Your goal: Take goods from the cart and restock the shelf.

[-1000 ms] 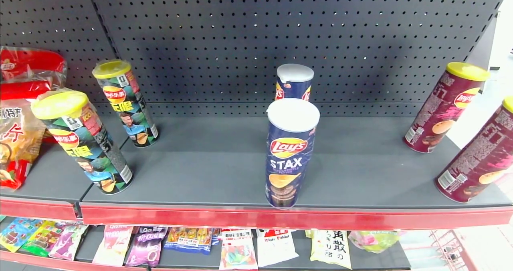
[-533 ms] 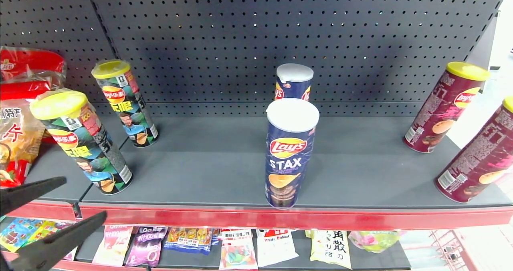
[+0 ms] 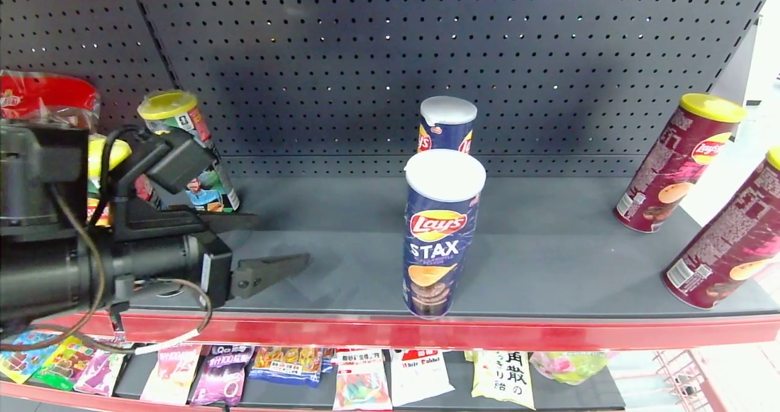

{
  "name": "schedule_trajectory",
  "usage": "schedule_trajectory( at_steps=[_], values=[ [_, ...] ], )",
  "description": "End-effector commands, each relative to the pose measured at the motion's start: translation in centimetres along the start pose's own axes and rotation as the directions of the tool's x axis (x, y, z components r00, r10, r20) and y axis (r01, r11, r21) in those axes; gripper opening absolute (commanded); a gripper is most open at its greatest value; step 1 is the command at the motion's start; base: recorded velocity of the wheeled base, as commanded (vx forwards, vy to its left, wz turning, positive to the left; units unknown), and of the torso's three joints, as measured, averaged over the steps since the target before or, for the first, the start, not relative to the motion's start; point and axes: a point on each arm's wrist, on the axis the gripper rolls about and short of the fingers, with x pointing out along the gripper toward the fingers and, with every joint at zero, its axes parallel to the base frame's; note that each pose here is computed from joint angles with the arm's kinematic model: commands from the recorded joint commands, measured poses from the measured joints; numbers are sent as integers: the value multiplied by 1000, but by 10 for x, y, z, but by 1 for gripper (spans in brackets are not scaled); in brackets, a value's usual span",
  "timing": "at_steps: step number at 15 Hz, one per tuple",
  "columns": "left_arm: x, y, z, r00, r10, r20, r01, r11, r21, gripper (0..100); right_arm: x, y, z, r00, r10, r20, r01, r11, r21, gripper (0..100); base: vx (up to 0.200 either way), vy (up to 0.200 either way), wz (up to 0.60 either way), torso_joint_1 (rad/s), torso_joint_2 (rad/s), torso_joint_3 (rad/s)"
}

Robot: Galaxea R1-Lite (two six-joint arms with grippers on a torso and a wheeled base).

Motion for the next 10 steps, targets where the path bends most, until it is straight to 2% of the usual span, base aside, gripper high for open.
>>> schedule_trajectory(
  at_steps=[1, 2, 3, 5, 7, 10],
  values=[
    [47, 1, -11, 991, -60, -120, 64, 997, 37, 100, 0, 0, 0, 1000, 1, 1, -1, 1000, 0, 100, 0, 0, 0, 0, 0, 0],
    [57, 3, -15, 986, -70, -149, 80, 995, 65, 100, 0, 0, 0, 1000, 1, 1, -1, 1000, 0, 100, 0, 0, 0, 0, 0, 0],
    [66, 3, -15, 983, -90, -159, 104, 991, 80, 100, 0, 0, 0, 1000, 1, 1, -1, 1000, 0, 100, 0, 0, 0, 0, 0, 0],
    [81, -1, -12, 978, -124, -165, 141, 986, 91, 100, 0, 0, 0, 1000, 1, 1, -1, 1000, 0, 100, 0, 0, 0, 0, 0, 0],
    [92, 1, -12, 976, -126, -177, 145, 985, 97, 100, 0, 0, 0, 1000, 1, 1, -1, 1000, 0, 100, 0, 0, 0, 0, 0, 0],
    [101, -10, -10, 969, -164, -187, 188, 975, 121, 100, 0, 0, 0, 1000, 1, -1, -1, 1000, 0, 100, 0, 0, 0, 0, 0, 0]
  ],
)
